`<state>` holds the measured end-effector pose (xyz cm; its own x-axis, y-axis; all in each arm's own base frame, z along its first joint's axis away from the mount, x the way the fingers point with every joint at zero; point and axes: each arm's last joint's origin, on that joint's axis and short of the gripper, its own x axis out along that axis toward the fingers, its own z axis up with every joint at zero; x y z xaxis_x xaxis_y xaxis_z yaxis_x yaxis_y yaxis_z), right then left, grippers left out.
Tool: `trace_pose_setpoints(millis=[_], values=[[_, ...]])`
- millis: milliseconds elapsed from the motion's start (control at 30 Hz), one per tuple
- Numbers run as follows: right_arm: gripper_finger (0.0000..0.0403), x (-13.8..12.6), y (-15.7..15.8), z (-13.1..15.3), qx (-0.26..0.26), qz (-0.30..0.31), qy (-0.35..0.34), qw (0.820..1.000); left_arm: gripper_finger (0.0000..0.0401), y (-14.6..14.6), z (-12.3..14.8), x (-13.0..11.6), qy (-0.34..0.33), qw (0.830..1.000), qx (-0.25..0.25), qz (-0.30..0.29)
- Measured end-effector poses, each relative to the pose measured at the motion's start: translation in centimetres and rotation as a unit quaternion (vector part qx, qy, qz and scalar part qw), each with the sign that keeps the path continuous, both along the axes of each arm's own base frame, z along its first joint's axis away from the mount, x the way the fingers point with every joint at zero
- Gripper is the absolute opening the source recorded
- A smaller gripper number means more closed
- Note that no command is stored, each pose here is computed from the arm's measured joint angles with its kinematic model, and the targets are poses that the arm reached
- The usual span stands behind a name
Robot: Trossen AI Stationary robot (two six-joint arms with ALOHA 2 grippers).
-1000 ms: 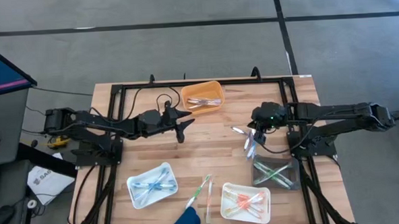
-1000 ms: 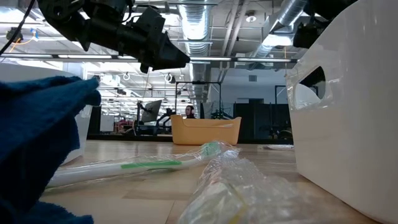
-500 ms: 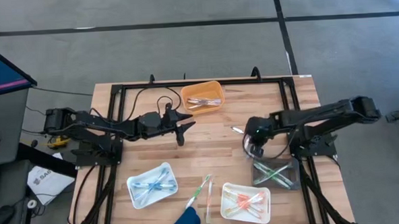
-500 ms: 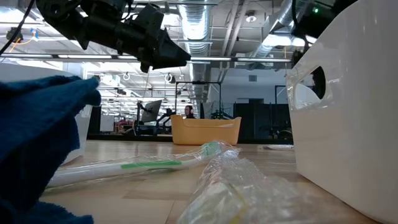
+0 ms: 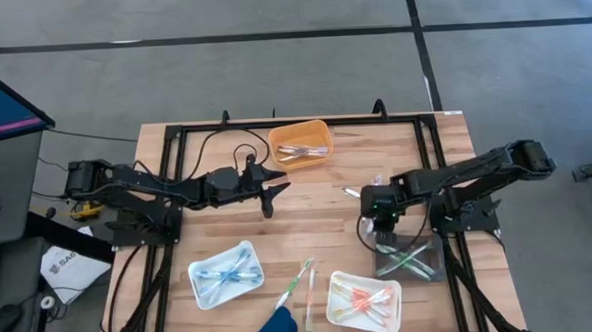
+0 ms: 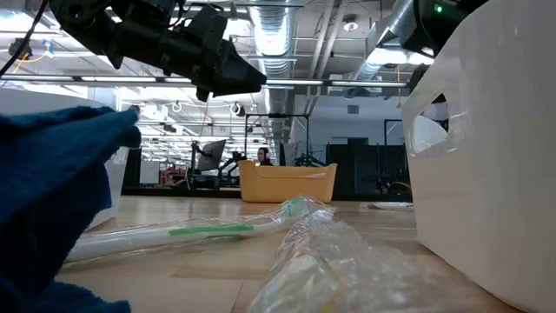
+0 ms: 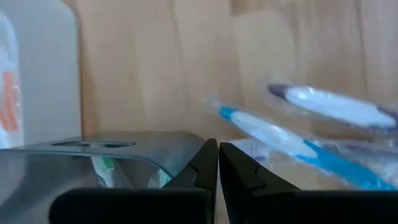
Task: Pick & Place Toothbrushes
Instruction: Put the purple toothbrush into the yellow bin
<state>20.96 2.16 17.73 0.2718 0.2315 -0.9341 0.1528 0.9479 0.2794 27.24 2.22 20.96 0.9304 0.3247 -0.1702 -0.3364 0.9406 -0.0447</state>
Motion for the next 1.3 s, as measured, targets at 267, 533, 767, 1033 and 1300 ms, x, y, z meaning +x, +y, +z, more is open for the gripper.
trace_pose_setpoints(millis=[267,533,767,1033,1300], values=[[0.0011,0.5,0.1,0.7,-0.014,0.047,-0.026,0.998,0.0149,0.0,0.0,0.0,0.002,1.0,0.0,0.0],[0.0011,0.5,-0.8,0.7,-0.046,0.127,-0.048,0.99,0.0149,0.0,-0.1,0.0,0.003,1.0,0.0,0.0],[0.0011,0.1,-0.4,0.3,-0.044,0.138,-0.017,0.989,0.0149,0.0,-0.1,0.0,0.007,1.0,0.001,0.0],[0.0011,-0.1,0.9,0.3,-0.039,0.156,-0.009,0.987,0.0149,0.0,-0.1,0.0,0.009,1.0,0.003,0.0],[0.0011,-0.3,2.5,0.3,-0.034,0.175,-0.017,0.984,0.0149,0.0,-0.2,0.0,0.009,1.0,0.003,0.0]])
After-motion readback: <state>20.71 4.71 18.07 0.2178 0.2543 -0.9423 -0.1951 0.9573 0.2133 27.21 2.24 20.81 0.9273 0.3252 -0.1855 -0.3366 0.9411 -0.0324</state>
